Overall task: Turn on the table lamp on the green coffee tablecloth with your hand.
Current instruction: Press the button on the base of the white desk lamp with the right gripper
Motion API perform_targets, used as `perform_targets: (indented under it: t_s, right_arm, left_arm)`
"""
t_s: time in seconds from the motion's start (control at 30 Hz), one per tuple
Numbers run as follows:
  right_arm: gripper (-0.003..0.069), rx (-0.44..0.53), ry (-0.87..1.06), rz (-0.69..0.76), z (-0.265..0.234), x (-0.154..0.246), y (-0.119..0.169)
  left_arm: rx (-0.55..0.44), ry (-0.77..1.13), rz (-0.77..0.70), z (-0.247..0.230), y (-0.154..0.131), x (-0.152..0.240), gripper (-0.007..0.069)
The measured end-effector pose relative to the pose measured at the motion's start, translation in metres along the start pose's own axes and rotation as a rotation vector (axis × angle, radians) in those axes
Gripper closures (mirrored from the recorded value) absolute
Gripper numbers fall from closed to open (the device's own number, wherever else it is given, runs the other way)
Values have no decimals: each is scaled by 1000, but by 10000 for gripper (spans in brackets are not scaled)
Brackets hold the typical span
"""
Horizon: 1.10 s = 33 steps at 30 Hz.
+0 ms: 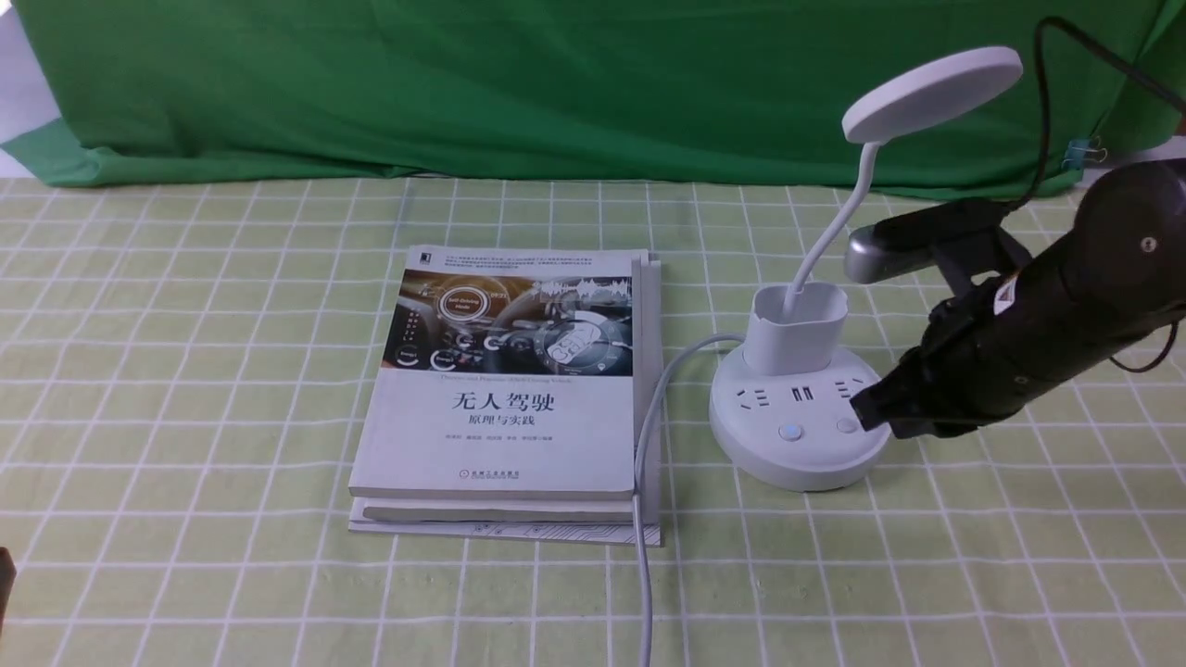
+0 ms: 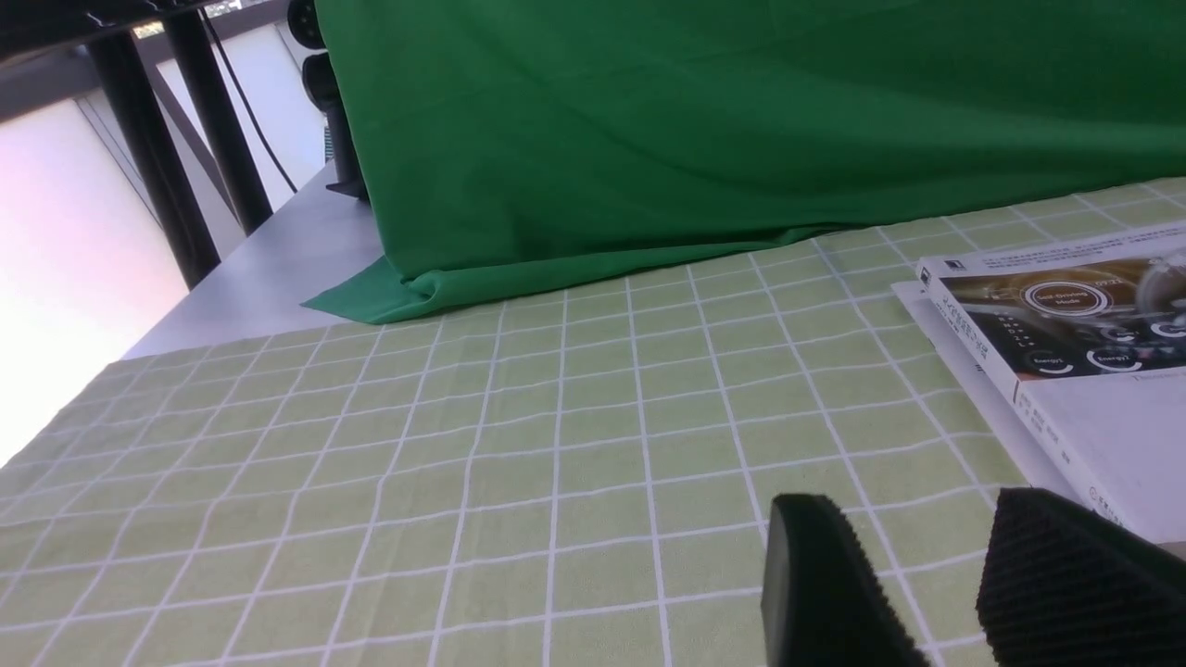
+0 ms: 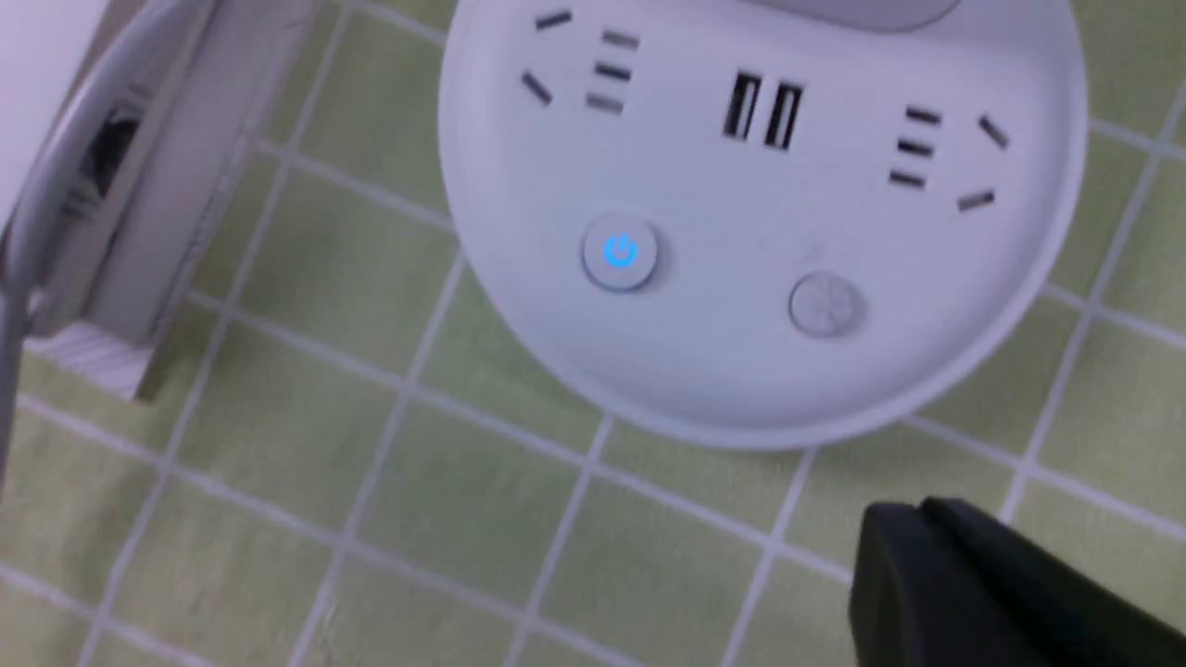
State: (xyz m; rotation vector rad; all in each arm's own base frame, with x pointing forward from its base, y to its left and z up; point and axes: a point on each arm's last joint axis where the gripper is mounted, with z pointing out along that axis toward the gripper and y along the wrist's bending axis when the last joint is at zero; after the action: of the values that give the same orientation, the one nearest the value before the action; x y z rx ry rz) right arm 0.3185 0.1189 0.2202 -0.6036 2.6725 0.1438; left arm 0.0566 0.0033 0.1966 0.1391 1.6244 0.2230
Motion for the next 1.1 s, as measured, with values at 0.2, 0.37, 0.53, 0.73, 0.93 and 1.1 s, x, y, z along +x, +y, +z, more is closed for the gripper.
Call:
perform_targets:
  t_s: [0.2,0.37,0.53,0.73,0.93,1.1]
  right_arm:
    - [627,-5,-7,6,22,-11,-2]
    - [628,-10,11,2,45,-20,-3]
    - [628,-10,-15,5,44,-29,-4]
    - [628,-21,21,16,56,-26,-4]
    - [628,-27,16,27,61,-29,-4]
    - [628,-26,-1,28,57,-30,-3]
  left_arm:
    - [0,0,0,0,0,0,384]
    - [0,0,0,0,0,0,384]
    - [0,0,0,0,0,0,384]
    - [0,0,0,0,0,0,384]
    - [0,0,0,0,0,0,384]
    - [0,0,0,0,0,0,384]
